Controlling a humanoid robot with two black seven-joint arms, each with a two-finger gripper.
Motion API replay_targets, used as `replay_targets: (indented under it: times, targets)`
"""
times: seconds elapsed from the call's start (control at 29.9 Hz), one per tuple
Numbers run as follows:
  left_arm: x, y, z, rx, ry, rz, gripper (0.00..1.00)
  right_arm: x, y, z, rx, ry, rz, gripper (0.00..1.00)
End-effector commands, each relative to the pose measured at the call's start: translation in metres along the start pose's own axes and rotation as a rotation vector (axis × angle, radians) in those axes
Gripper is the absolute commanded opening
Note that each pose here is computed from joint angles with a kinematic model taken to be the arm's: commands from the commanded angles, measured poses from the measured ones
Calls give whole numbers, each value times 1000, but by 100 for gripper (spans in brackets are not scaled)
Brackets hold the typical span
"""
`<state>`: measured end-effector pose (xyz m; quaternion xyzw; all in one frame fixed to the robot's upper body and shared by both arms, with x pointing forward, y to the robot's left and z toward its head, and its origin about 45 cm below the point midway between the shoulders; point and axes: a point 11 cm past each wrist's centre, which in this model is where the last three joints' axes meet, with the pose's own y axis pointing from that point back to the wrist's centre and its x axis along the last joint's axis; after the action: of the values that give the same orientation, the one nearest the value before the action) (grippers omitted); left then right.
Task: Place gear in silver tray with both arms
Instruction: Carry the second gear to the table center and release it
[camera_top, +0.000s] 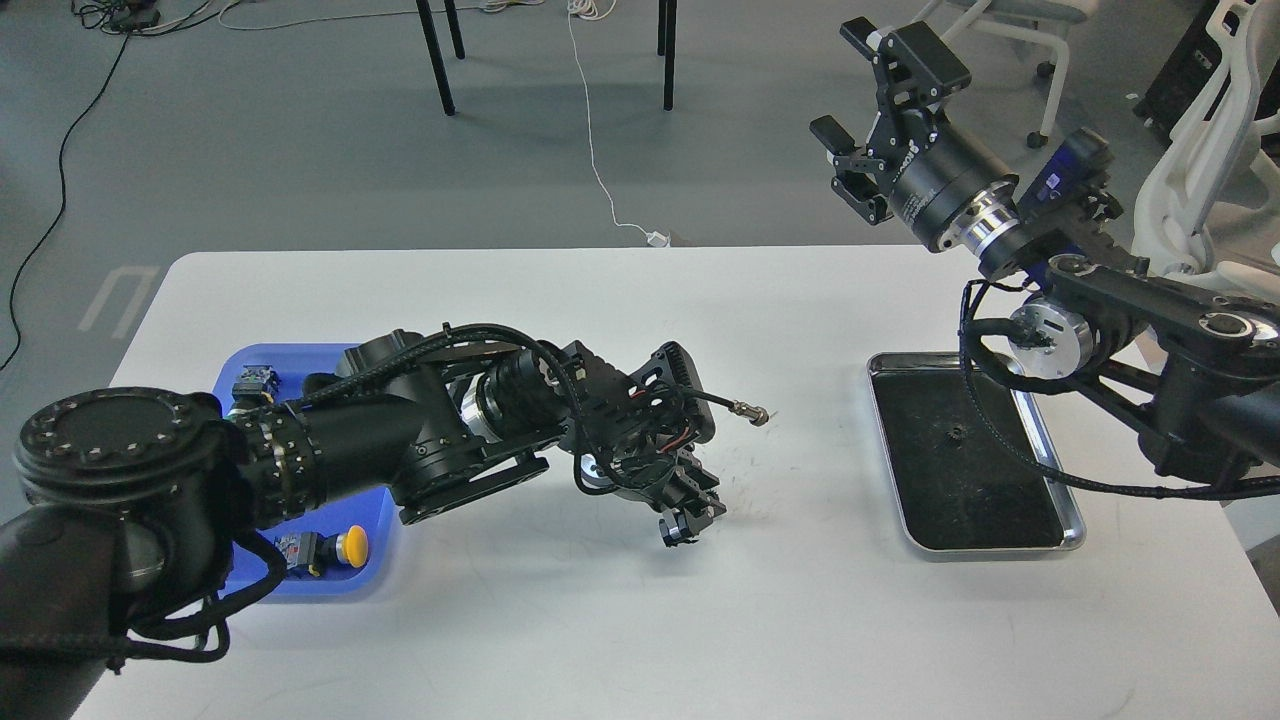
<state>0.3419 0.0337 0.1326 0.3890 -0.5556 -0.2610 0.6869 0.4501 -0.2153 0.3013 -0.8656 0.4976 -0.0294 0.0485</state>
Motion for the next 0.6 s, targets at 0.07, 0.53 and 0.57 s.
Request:
replay_targets:
  times: [0.07, 0.53, 0.57]
  targets:
    - [7, 1, 4, -12, -5, 24, 85, 4, 2, -1, 0, 5, 7, 98]
    - [-18, 108, -68, -54, 727, 708, 96, 51, 58, -6, -88, 144, -107, 99]
    - [-28, 120, -72, -79, 853, 810, 96, 50, 64, -6, -107, 192, -158, 99]
